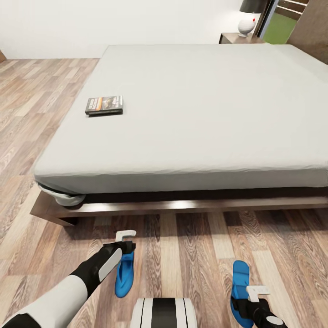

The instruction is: In the bedroom, move the book from the bed onto either nightstand, and place the two sandals side by side next to the bed.

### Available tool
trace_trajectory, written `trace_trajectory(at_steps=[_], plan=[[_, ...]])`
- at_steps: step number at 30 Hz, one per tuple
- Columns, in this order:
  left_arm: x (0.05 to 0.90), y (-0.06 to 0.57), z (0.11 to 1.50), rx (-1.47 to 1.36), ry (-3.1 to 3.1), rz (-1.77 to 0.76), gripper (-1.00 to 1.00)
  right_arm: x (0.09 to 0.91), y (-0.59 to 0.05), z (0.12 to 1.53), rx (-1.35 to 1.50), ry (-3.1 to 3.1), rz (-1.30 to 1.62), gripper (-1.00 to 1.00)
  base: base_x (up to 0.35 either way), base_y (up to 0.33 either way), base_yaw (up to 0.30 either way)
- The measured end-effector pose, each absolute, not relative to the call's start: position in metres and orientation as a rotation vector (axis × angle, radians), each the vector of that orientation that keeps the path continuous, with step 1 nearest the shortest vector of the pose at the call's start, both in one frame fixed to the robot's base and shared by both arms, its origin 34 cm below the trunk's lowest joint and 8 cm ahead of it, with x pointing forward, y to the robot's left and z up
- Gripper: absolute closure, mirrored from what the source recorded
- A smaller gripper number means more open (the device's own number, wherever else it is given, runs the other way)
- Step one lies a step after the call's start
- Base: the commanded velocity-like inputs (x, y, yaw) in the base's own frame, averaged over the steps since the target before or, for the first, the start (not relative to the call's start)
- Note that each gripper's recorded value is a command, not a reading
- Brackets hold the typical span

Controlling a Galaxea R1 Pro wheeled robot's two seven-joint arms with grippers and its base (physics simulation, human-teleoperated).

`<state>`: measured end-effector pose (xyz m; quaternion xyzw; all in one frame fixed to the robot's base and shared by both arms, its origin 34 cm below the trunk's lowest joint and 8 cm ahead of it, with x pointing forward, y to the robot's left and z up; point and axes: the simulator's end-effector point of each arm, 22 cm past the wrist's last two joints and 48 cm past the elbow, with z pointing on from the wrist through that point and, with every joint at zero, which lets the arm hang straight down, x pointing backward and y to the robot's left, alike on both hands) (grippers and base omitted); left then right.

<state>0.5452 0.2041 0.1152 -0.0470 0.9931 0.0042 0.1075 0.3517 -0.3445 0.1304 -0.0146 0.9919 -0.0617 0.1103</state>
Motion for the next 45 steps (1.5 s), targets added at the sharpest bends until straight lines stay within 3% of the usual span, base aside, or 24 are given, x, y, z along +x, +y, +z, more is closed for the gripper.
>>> trace_trajectory(at_steps=[6, 15, 31, 45], plan=[[0.53, 0.247, 0.106, -0.145, 2.947, 0.108, -1.0, 0.35, -0.343, 0.132, -0.046, 2.952, -0.182, 1.0, 0.0, 0.0, 0.0], [0.529, 0.258, 0.106, -0.142, 2.945, 0.131, -1.0, 0.361, -0.337, 0.139, -0.056, 2.993, -0.171, 1.0, 0.0, 0.0, 0.0], [0.523, 0.283, 0.104, -0.143, 2.949, 0.185, -1.0, 0.458, -0.348, 0.134, -0.033, 3.043, -0.21, 1.0, 0.0, 0.0, 0.0], [0.523, 0.286, 0.104, -0.152, 2.949, 0.191, -1.0, 0.415, -0.346, 0.109, -0.17, 3.281, -0.248, 1.0, 0.0, 0.0, 0.0]])
